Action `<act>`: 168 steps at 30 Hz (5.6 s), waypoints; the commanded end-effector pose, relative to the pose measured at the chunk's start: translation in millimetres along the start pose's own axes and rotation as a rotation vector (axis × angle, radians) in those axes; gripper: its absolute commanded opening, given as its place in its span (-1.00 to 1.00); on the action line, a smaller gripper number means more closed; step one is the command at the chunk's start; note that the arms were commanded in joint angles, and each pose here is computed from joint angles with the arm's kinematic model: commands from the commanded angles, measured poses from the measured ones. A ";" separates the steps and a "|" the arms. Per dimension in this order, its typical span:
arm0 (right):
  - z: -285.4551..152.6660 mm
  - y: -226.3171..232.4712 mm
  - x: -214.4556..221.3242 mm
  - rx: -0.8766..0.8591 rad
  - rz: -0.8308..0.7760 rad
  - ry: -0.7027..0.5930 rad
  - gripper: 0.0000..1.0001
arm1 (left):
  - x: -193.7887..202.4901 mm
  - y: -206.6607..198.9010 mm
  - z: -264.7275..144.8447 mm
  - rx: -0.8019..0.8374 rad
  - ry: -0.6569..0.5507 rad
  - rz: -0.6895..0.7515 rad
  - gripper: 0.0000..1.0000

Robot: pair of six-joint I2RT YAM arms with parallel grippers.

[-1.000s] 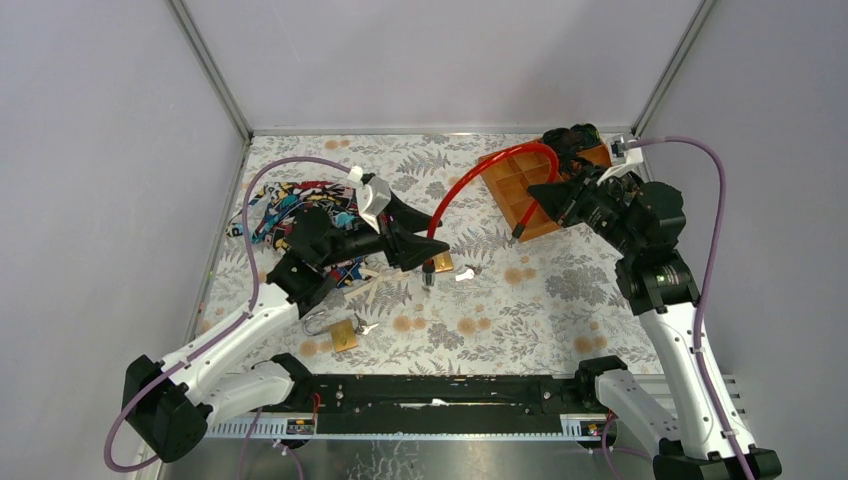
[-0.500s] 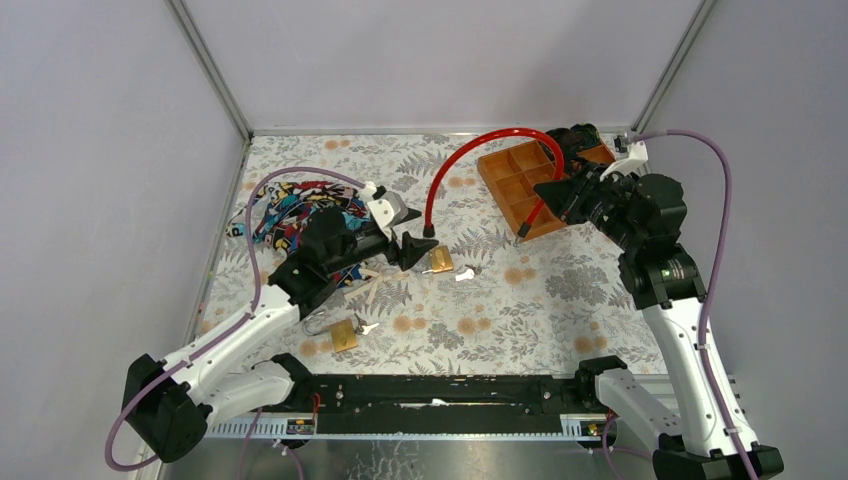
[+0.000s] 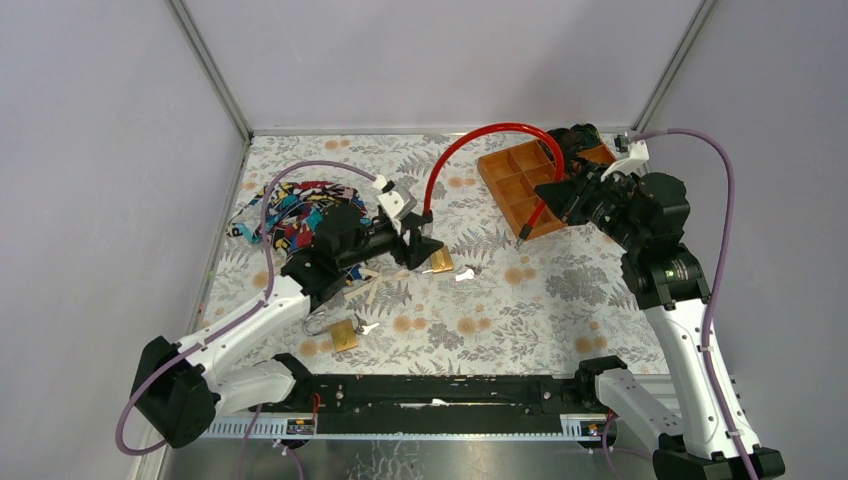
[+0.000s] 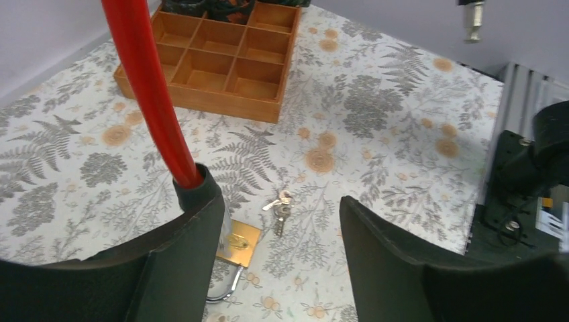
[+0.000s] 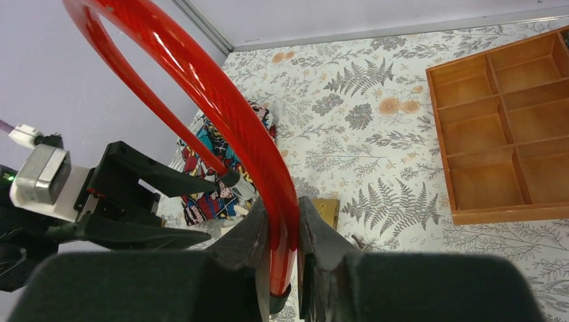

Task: Lock with the key
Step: Lock the lock.

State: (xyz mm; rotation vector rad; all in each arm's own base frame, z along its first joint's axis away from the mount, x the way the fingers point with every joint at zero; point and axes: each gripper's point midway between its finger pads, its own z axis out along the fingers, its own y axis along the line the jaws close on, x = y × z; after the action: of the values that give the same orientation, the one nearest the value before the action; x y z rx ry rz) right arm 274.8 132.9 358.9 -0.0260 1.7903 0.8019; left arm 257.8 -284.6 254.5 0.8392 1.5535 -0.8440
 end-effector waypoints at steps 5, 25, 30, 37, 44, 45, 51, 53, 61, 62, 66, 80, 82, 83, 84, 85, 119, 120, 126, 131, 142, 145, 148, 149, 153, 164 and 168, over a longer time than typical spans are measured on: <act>-18.7 43.7 -43.0 -0.146 -0.064 -0.132 -1.00 | -15.2 38.9 8.6 -0.210 -0.009 -0.046 0.23; -32.8 67.0 -47.4 -0.231 -0.080 -0.116 -1.00 | -25.6 44.5 30.1 -0.189 -0.035 -0.027 -0.12; -34.8 72.7 -51.1 -0.254 -0.072 -0.129 -1.00 | -35.3 4.6 23.7 -0.010 -0.050 -0.142 -1.00; -75.5 139.5 -119.8 -0.524 0.028 -0.402 -1.00 | -168.9 -122.2 -26.7 0.621 -0.348 -0.305 -1.00; -130.3 197.8 -163.1 -0.788 -0.031 -0.570 -1.00 | -251.3 -185.3 -78.3 0.888 -0.536 -0.108 -1.00; -132.3 202.9 -164.0 -0.821 -0.029 -0.559 -1.00 | -249.5 -196.9 -84.2 0.937 -0.544 -0.026 -1.00; -135.1 215.8 -149.5 -0.918 -0.089 -0.466 -1.00 | -224.9 -228.3 -102.6 1.172 -0.535 0.376 -1.00; -131.8 214.9 -141.4 -0.890 -0.145 -0.416 -1.00 | -214.5 -230.2 -104.0 1.223 -0.516 0.479 -1.00; -103.5 161.7 -130.8 -0.550 -0.151 -0.436 -1.00 | -187.5 -190.2 -49.4 0.951 -0.386 0.170 -1.00; -103.5 163.5 -128.7 -0.566 -0.147 -0.426 -1.00 | -185.2 -188.9 -48.5 0.939 -0.390 0.168 -1.00; -111.7 181.7 -124.8 -0.714 -0.031 -0.390 -1.00 | -210.9 -187.1 -50.8 0.900 -0.473 0.140 -1.00; -182.3 191.1 -199.8 -0.913 0.334 -0.816 -1.00 | -357.0 -178.3 -52.2 0.793 -0.775 -0.010 -1.00; -182.9 188.1 -203.1 -0.923 0.374 -0.829 -1.00 | -355.5 -177.0 -46.2 0.785 -0.782 0.025 -1.00; -183.0 188.0 -205.0 -0.916 0.381 -0.830 -1.00 | -353.9 -176.1 -43.7 0.779 -0.784 0.040 -1.00; -184.6 189.3 -206.6 -0.914 0.379 -0.833 -1.00 | -352.0 -175.7 -42.1 0.778 -0.783 0.052 -1.00; -187.3 190.5 -208.4 -0.916 0.377 -0.841 -1.00 | -350.8 -175.3 -40.8 0.776 -0.781 0.056 -1.00; -173.0 164.1 -218.9 -0.864 0.531 -0.895 -1.00 | -398.2 -177.4 -7.3 0.740 -0.945 0.106 -1.00; -172.9 163.5 -218.3 -0.865 0.540 -0.891 -1.00 | -399.1 -176.7 -6.8 0.738 -0.949 0.117 -1.00; -179.0 158.0 -218.2 -0.796 0.525 -0.927 -1.00 | -394.4 -170.4 -6.0 0.717 -0.949 0.203 -1.00; -184.7 158.3 -221.6 -0.740 0.491 -0.948 -1.00 | -396.7 -163.8 -11.3 0.706 -0.951 0.243 -1.00; -183.4 160.7 -223.4 -0.788 0.541 -0.927 -1.00 | -395.3 -168.2 -18.0 0.727 -0.953 0.252 -1.00; -181.1 162.8 -224.4 -0.799 0.545 -0.914 -1.00 | -396.0 -169.5 -15.3 0.735 -0.950 0.232 -1.00; -184.2 160.1 -225.0 -0.784 0.532 -0.941 -1.00 | -393.2 -173.9 -14.3 0.752 -0.940 0.221 -1.00; -184.6 158.6 -225.6 -0.775 0.529 -0.952 -1.00 | -392.5 -175.5 -14.0 0.756 -0.939 0.218 -1.00; -183.2 159.2 -225.4 -0.787 0.536 -0.944 -1.00 | -395.2 -180.8 -15.2 0.768 -0.956 0.215 -1.00; -180.1 158.3 -221.9 -0.806 0.592 -0.906 -1.00 | -407.4 -182.5 -5.9 0.758 -1.004 0.214 -1.00; -183.6 158.0 -223.0 -0.829 0.616 -0.915 -1.00 | -399.6 -184.2 6.0 0.759 -0.988 0.214 -1.00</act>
State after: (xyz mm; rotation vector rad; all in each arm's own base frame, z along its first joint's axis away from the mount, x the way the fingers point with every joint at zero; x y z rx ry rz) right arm 180.3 81.9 631.5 0.3845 0.6291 1.5395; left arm 146.4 -405.1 657.2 0.9234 0.2795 -1.4431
